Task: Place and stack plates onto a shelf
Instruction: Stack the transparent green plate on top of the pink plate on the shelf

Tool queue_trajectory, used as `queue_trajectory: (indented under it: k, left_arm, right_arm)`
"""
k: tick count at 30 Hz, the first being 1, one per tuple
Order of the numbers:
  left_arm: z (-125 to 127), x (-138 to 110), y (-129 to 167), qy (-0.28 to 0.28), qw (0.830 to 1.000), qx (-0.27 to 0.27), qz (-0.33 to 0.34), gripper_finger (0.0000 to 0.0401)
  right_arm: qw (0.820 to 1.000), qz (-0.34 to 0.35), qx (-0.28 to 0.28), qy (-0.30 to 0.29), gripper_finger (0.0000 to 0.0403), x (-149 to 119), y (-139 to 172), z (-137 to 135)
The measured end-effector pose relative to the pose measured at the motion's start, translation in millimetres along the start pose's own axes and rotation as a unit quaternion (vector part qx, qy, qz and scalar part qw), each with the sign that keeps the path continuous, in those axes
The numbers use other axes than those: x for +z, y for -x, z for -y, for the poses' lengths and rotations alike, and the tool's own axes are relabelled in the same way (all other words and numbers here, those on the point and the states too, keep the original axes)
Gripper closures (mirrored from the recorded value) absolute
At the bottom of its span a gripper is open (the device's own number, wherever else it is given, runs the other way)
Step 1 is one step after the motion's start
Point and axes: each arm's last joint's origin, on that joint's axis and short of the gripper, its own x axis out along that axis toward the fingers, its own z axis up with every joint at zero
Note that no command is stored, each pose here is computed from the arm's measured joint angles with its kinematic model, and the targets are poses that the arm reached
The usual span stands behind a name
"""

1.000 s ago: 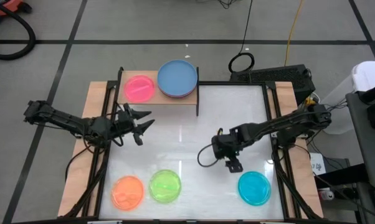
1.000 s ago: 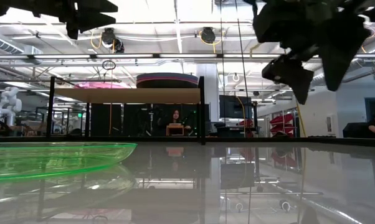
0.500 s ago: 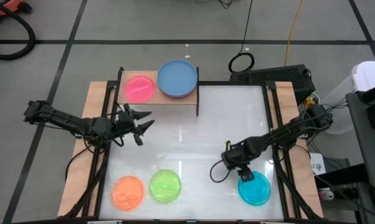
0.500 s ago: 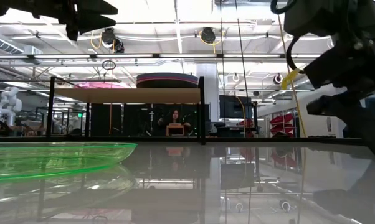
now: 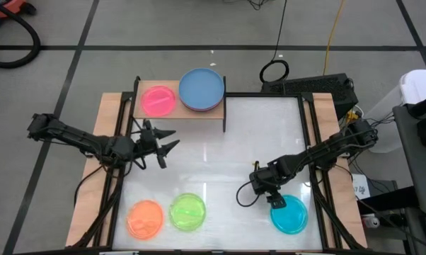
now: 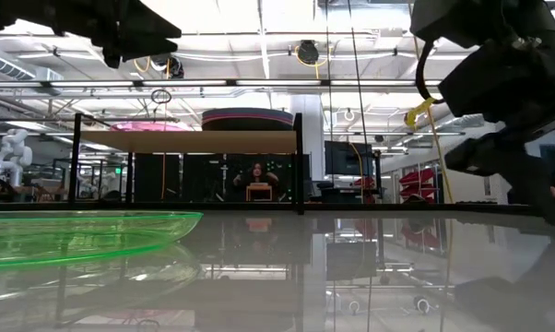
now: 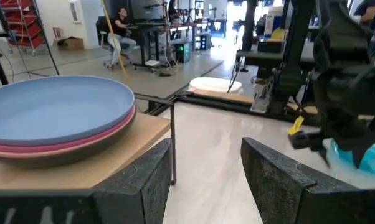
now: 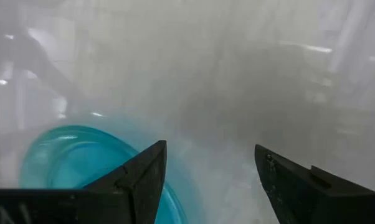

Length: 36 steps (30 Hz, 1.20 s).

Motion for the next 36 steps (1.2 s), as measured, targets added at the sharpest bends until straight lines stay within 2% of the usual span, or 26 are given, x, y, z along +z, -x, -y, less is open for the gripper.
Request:
queue_trajectory:
  k: [7,11,13,16,19,24,28,32,36]
  left_arm:
    - [3,-5,-4,-0.014,1.000,-0.007,-0.014,0.0203]
    - [8,-16,-6,-0.045,0.995,-0.069,-0.059,0.0203]
    - [9,-21,-4,-0.041,0.987,-0.108,-0.114,0.0203]
    - [12,-17,-1,0.009,0.961,-0.160,-0.226,0.0203]
    - [15,-21,-1,0.037,0.928,-0.164,-0.331,0.0203]
    - [33,-41,-12,0.081,0.867,-0.213,-0.442,0.0203]
    - [48,-63,-26,0.098,0.853,-0.199,-0.472,0.0203]
    - [58,-81,-35,0.117,0.831,-0.205,-0.503,0.0203]
    - [64,-91,-39,0.136,0.823,-0.192,-0.518,0.0203]
  right_arm:
    - [1.000,0.010,0.011,0.000,0.0179,2,0,-1]
    - [0.999,0.031,0.003,0.009,0.0179,6,1,0]
    - [0.999,0.035,0.002,0.012,0.0179,7,1,2]
    - [0.998,0.050,0.001,0.022,0.0179,10,3,5]
    - [0.996,0.078,-0.002,0.035,0.0179,16,7,11]
    - [0.990,0.137,-0.003,0.041,0.0179,28,13,20]
    - [0.986,0.159,-0.004,0.042,0.0179,32,16,23]
    - [0.985,0.162,-0.005,0.053,0.0179,32,16,23]
    - [0.984,0.168,-0.005,0.058,0.0179,34,16,23]
